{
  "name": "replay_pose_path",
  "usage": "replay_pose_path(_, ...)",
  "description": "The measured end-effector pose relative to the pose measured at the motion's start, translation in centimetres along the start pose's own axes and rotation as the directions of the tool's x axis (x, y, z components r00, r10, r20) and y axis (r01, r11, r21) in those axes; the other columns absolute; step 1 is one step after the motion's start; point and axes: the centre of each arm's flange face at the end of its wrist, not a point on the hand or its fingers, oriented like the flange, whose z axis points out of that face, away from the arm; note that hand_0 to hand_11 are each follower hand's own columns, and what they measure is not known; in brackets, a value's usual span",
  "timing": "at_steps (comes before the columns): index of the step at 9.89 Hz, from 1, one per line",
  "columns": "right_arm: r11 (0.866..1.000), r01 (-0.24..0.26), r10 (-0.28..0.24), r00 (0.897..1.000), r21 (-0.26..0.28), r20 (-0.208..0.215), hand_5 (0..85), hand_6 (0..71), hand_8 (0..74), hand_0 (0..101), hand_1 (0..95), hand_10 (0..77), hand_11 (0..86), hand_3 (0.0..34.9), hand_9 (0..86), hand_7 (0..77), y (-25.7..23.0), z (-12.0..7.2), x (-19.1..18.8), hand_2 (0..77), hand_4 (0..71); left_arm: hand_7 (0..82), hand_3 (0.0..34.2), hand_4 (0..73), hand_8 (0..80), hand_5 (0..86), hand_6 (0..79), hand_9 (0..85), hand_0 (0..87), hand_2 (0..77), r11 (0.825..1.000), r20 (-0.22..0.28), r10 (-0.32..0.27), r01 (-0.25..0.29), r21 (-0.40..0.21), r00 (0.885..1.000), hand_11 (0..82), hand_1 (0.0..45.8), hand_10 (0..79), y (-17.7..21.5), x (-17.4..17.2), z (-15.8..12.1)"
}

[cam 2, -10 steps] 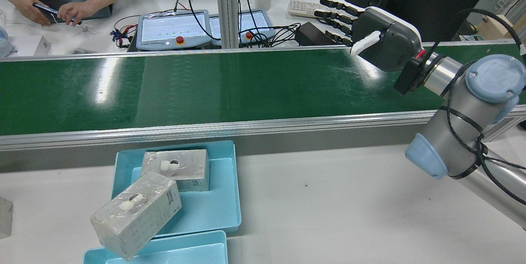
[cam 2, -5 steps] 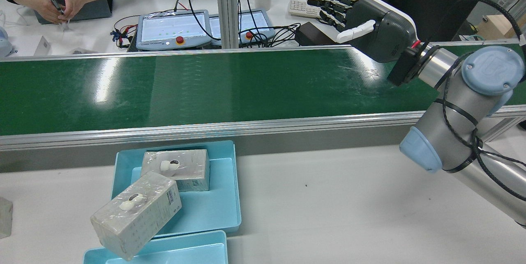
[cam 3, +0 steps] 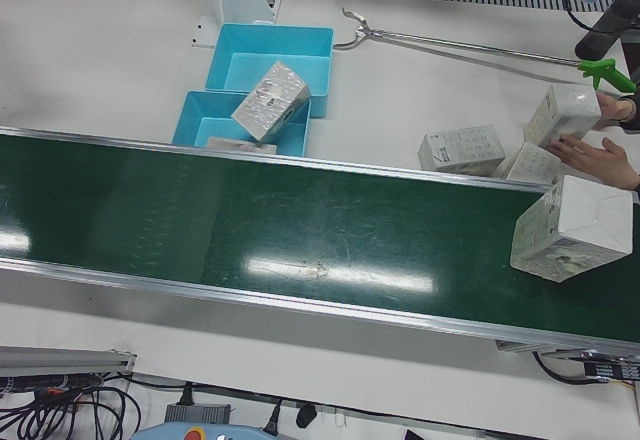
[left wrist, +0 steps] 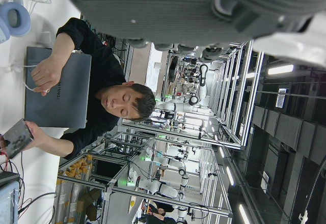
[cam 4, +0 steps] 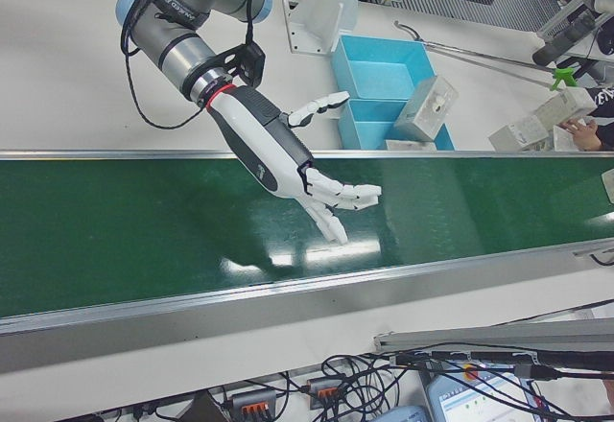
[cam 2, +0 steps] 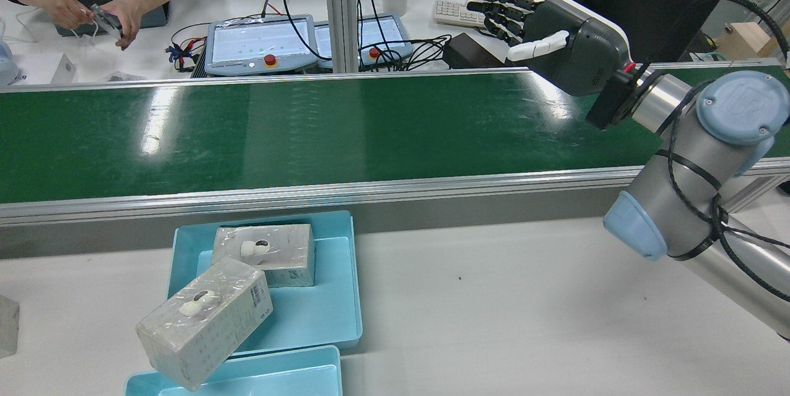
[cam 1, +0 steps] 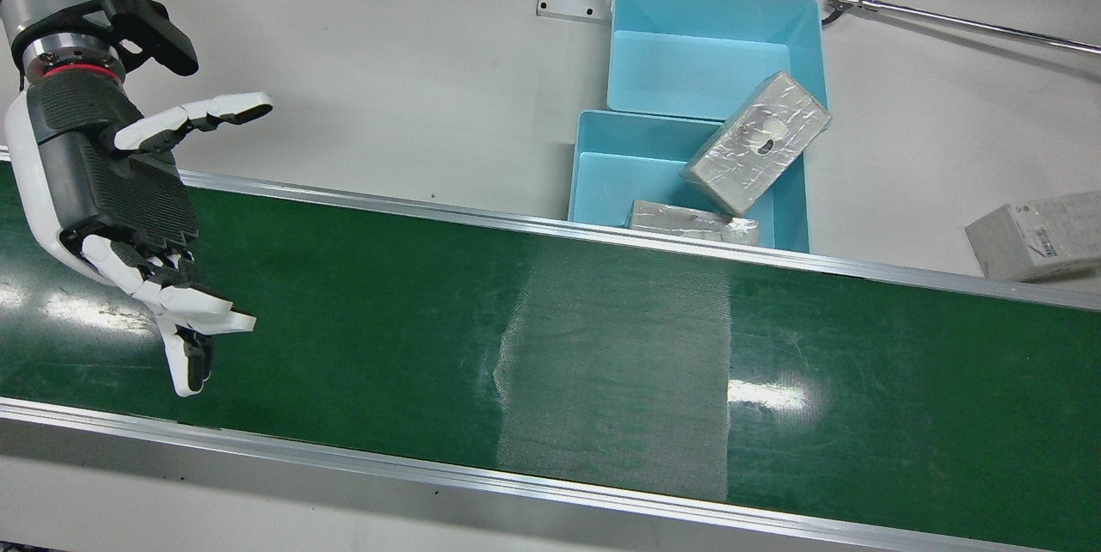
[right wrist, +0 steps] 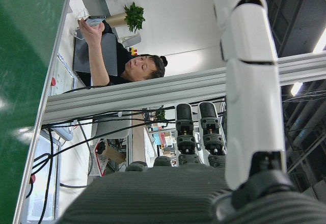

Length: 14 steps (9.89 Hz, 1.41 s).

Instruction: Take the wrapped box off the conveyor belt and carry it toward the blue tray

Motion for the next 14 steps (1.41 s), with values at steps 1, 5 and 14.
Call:
replay_pose_path(1,1.000,0.001,-0.001,1.000,0.001,-0.002,17.5,7.6,1.1,50,16.9,0.0,1.6,1.9,3.3,20.7,-0.05,0.00,0.07,11.4,19.1,0.5,0.0,0.0,0.5,1.1,0.0,0.5,0.0,0.5,1.000,0.000,0.000,0.000,0.000,1.000,0.0,0.0,0.5,0.00,0.00,0.00)
replay_pose_path(5,1.000,0.008,-0.008,1.000,0.007,-0.004,17.5,7.6,1.1,50,16.9,0.0,1.6,1.6,2.7,21.8,-0.34,0.03,0.29,11.4,19.1,0.5,0.0,0.0,0.5,1.1,0.0,0.5,0.0,1.1,1.000,0.000,0.000,0.000,0.000,1.000,0.0,0.0,0.0,0.00,0.00,0.00)
replay_pose_path(14,1.000,0.009,-0.009,1.000,-0.003,-0.007,17.5,8.2,1.1,50,15.3,0.0,2.7,2.0,2.7,21.8,-0.20,0.23,0.56,12.5,19.6,0.5,0.0,0.0,0.5,1.1,0.0,0.5,0.0,0.5,1.000,0.000,0.000,0.000,0.000,1.000,0.5,0.0,0.0,0.00,0.00,0.00)
